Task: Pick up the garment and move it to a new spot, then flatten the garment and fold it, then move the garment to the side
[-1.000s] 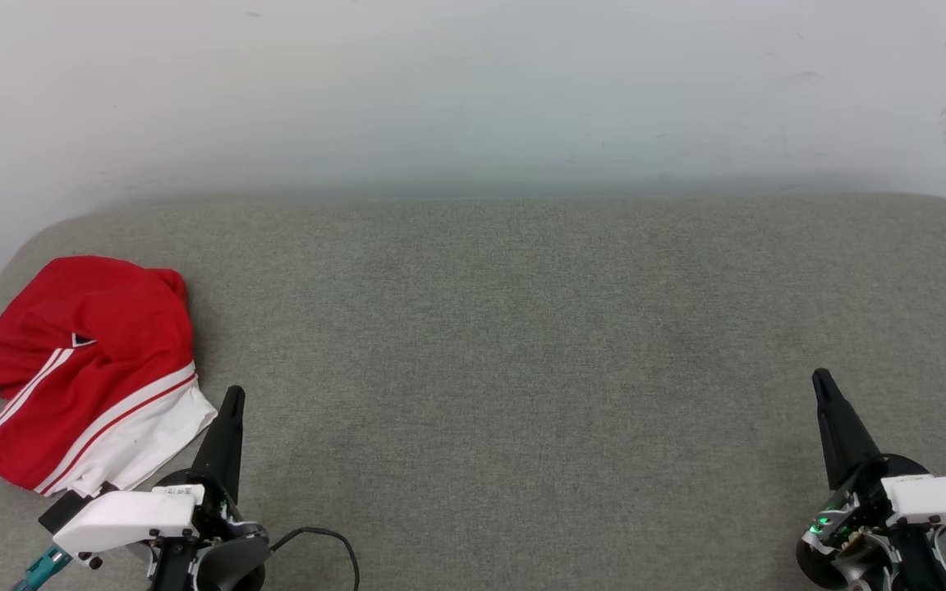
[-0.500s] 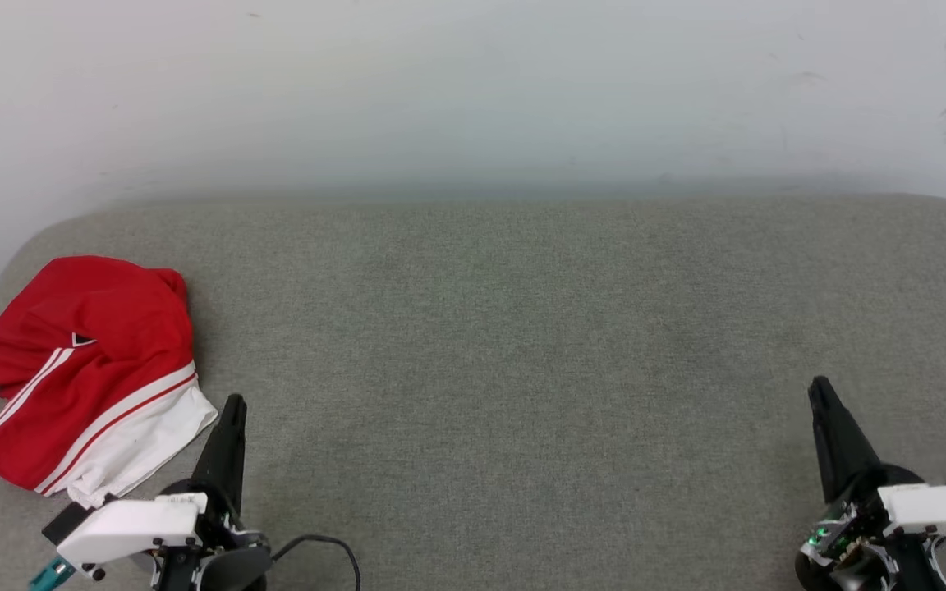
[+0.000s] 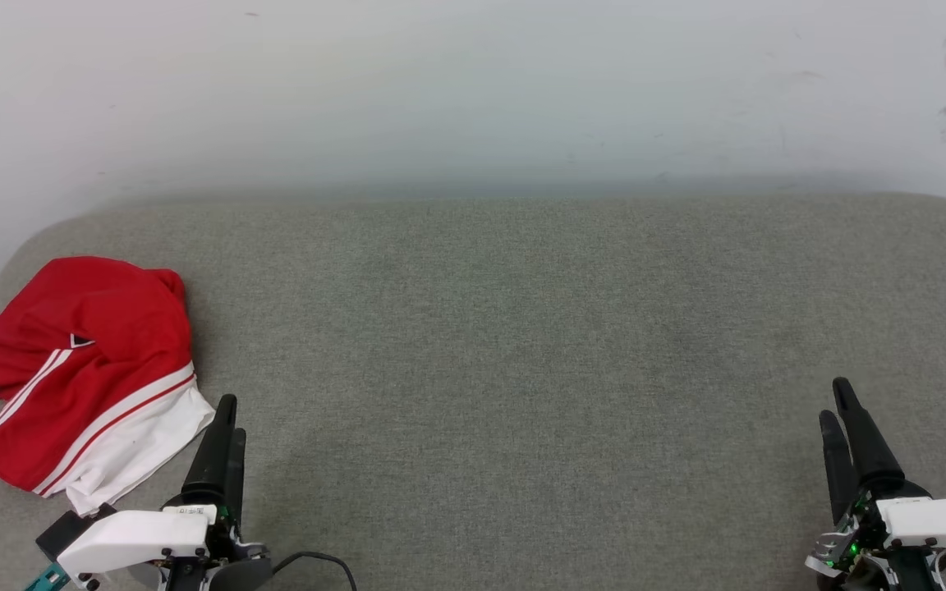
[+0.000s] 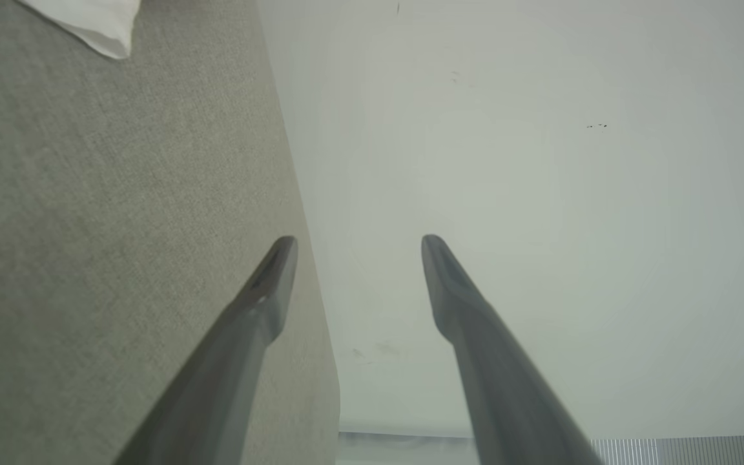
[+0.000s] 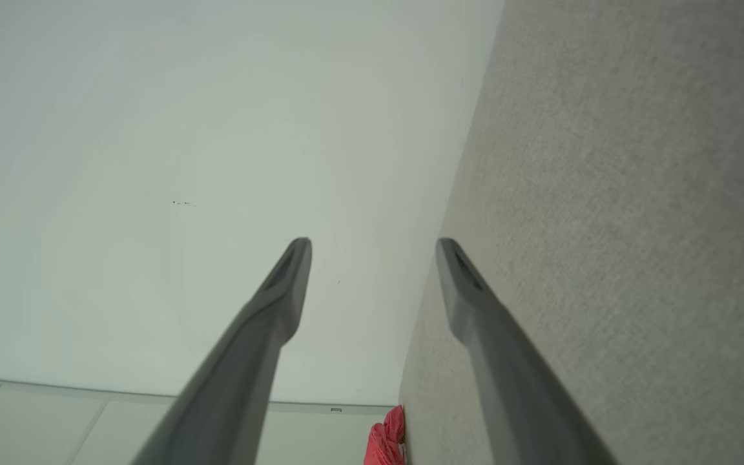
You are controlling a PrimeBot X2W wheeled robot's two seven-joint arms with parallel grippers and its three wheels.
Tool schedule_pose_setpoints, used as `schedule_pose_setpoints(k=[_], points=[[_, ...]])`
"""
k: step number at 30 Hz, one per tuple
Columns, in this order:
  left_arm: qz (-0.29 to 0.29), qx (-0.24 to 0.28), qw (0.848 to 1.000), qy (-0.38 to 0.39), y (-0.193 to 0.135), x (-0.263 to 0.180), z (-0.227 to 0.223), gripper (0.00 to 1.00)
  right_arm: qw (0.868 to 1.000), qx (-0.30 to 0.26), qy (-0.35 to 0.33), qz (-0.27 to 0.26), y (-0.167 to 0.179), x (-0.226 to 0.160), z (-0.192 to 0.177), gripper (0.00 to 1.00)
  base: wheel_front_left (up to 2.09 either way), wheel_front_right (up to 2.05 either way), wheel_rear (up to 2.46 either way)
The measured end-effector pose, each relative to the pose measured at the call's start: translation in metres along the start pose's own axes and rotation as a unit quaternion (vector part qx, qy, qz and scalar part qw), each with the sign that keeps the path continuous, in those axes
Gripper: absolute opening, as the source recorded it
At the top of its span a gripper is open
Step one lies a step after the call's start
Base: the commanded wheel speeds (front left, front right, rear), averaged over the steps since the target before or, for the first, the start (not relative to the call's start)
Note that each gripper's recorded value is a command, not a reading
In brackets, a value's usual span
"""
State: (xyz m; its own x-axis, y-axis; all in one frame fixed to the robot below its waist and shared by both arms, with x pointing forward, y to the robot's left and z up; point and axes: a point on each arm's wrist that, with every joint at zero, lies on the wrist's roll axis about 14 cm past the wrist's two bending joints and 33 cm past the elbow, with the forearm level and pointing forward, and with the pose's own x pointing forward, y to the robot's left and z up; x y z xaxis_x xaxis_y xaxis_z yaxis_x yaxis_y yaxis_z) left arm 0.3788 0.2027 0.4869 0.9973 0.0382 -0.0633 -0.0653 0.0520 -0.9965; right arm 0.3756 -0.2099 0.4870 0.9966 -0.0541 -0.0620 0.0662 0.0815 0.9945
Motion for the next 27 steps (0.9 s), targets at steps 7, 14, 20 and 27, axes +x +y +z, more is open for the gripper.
schedule_pose_setpoints(k=[7,14,20,27], points=[[-0.006,0.089,0.996,-0.01,-0.011,0.003,0.002,1.0,0.996,-0.08,-0.023,0.02,0.014,0.001,0.01,1.0,0.0,0.0,0.0],[-0.009,0.175,0.984,-0.009,-0.021,0.005,-0.005,1.0,0.985,-0.163,-0.033,0.045,0.032,0.001,0.012,1.0,0.0,0.0,0.0],[-0.008,0.243,0.97,-0.012,-0.026,0.006,-0.009,1.0,0.97,-0.231,-0.038,0.063,0.044,0.0,0.01,1.0,0.0,0.0,0.0],[-0.009,0.309,0.951,-0.022,-0.03,0.006,-0.01,1.0,0.946,-0.312,-0.036,0.084,0.057,-0.001,0.0,1.0,0.0,0.0,0.0]])
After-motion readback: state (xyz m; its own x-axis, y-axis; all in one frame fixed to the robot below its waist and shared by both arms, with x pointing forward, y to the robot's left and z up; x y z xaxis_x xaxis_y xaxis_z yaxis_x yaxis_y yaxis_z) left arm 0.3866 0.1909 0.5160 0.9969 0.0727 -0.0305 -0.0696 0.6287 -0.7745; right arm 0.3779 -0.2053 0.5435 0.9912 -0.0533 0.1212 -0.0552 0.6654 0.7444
